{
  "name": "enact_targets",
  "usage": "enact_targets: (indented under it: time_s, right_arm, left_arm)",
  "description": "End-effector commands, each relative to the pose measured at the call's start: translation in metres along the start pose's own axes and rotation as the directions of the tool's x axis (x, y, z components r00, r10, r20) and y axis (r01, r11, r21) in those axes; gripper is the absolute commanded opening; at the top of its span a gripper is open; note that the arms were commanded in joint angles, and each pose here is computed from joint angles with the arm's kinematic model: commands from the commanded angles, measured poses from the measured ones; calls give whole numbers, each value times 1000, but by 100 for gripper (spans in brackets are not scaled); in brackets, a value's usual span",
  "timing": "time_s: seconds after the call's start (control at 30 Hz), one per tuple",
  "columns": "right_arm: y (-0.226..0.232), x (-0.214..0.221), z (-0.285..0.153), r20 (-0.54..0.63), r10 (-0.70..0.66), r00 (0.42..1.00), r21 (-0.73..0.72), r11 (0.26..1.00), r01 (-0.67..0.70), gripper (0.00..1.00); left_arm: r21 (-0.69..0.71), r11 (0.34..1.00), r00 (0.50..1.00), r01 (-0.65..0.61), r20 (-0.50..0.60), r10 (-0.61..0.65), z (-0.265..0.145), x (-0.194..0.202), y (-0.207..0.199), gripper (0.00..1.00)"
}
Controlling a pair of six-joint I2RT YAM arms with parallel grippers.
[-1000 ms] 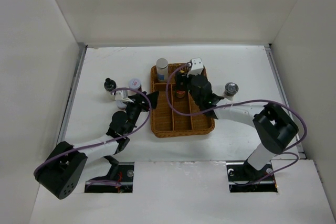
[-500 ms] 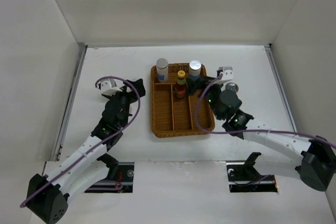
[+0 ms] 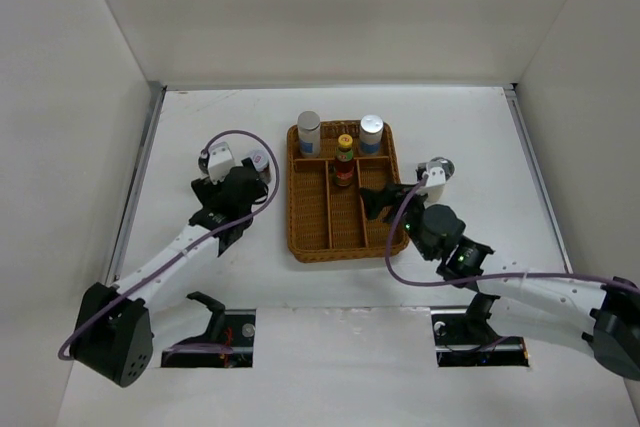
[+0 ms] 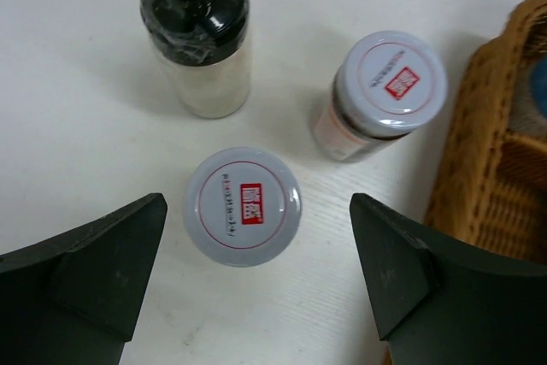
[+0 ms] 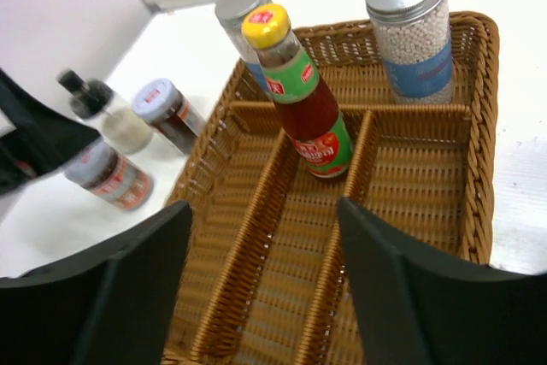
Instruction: Organize the condiment bottles
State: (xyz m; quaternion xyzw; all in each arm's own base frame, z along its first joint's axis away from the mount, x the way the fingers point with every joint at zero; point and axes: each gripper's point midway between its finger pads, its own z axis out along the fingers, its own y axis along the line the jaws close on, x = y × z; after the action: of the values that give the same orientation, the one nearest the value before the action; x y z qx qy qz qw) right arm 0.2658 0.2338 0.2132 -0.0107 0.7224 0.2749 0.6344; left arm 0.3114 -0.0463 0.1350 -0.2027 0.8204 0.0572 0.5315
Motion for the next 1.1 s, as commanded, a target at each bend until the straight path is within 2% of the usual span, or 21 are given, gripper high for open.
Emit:
enact_targets:
  time_s: [0.0,0.17,0.27,0.33,0.43,0.5,0.67,0.77,0.9,1.07]
  right_arm:
    - [6,-14,-2,52,49,997,-34,998,-47,79]
    - [7,-9,0,37,44,998,-37,998,-42,82]
    - [6,-10,-1,40,47,998,-38,998,-45,82]
    - [2,-12,-1,50,49,998,-26,999,-48,82]
    - [-1,-13,-1,54,60,997,-21,998,-59,82]
    - [-2,-14,-1,57,63,996,-18,998,-62,82]
    - [-3,-10,1,45,57,997,-10,998,-57,83]
    - [-6,-11,2,54,61,997,-3,998,-61,83]
    - [-9,-16,-1,72,71,995,1,997,-72,83]
    - [-16,-21,-5,95,77,992,18,997,-79,83]
  left_arm:
    - [-28,1000,1000,-3,4,3,7,-9,2,91]
    - [-4,1000,999,-13,-41,13,20,2,-5,89]
    - [-19,1000,999,-11,-49,10,26,9,1,81]
    - [-18,1000,999,-7,-54,6,29,12,2,71]
    - [5,1000,1000,8,-25,-7,24,5,-1,43]
    - [49,999,1000,22,16,-23,12,-11,-10,35]
    - [209,977,987,45,144,-76,-48,-72,-44,33]
    - [313,949,980,47,167,-104,-74,-92,-80,33]
    - [413,910,981,20,167,-97,-84,-90,-136,33]
    - [472,881,985,-16,157,-66,-61,-74,-191,33]
